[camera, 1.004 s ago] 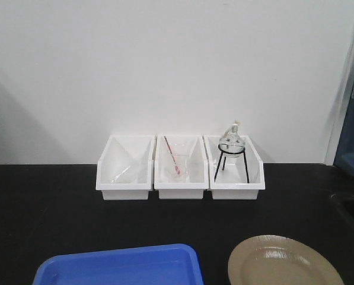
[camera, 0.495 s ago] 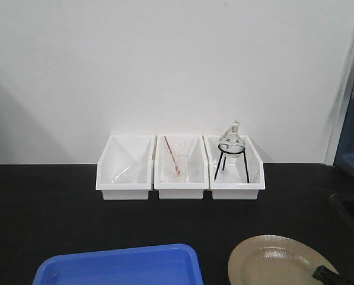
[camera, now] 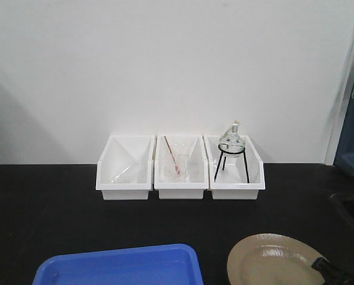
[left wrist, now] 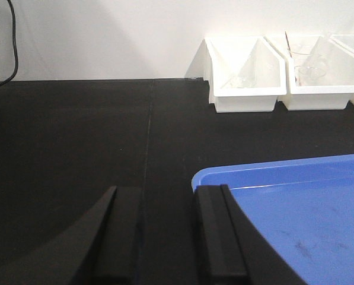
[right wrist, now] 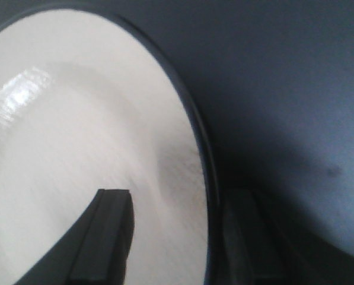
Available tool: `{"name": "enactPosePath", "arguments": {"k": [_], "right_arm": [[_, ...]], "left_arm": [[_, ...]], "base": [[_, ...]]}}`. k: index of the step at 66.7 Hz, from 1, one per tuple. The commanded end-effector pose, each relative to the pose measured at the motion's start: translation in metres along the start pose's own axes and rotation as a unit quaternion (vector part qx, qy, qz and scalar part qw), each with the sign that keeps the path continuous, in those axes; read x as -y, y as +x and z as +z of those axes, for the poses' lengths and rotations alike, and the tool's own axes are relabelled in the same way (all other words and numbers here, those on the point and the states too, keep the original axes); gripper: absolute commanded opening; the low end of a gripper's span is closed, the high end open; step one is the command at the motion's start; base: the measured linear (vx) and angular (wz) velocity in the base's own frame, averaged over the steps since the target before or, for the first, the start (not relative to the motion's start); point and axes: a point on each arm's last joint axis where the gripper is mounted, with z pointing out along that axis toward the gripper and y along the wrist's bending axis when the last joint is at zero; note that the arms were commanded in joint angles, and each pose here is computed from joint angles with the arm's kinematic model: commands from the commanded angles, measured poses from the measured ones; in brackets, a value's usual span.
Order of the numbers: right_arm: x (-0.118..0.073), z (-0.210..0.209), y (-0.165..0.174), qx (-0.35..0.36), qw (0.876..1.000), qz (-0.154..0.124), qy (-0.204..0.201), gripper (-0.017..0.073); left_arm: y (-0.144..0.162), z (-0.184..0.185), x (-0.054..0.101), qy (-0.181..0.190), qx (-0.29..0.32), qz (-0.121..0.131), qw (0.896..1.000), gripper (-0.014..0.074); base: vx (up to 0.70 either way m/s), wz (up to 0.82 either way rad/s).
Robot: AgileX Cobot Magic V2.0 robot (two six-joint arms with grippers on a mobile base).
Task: Place disk in tray to left cabinet
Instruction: 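Grasp the rim of the beige plate with the right gripper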
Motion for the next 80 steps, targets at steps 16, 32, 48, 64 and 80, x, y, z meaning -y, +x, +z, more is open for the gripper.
{"name": "enactPosePath", "arguments": {"k": [16, 32, 48, 64, 80], "right_arm": [[-0.006, 0.008, -0.011, 0.035, 0.999, 0.002, -0.018, 0.036], [-0.005, 0.011, -0.01, 0.03, 0.999, -0.003, -0.012, 0.0292], [-0.006, 0.005, -0.011, 0.032, 0.999, -0.004, -0.017, 0.0113], [-0.019, -0.027, -0.023, 0.085, 0.994, -0.004, -0.064, -0.0013], [-0.03, -0.068, -0.035, 0.154, 0.98, 0.01, -0.127, -0.0007]], "left_arm": [[-0.015, -0.001, -0.001, -0.002, 0.044, -0.005, 0.999, 0.0359], [-0.015, -0.001, -0.001, -0.002, 0.044, -0.005, 0.999, 0.0359], [-0.015, -0.001, -0.001, -0.002, 0.044, -0.005, 0.999, 0.0359], [-0.015, -0.001, -0.001, -0.002, 0.044, -0.005, 0.999, 0.0359], [-0.015, -0.001, -0.001, -0.002, 0.044, -0.005, 0.999, 0.0359]], "base": [[0.0, 0.0], [0.0, 0.0], [0.0, 0.0], [0.0, 0.0], [0.0, 0.0]]}}
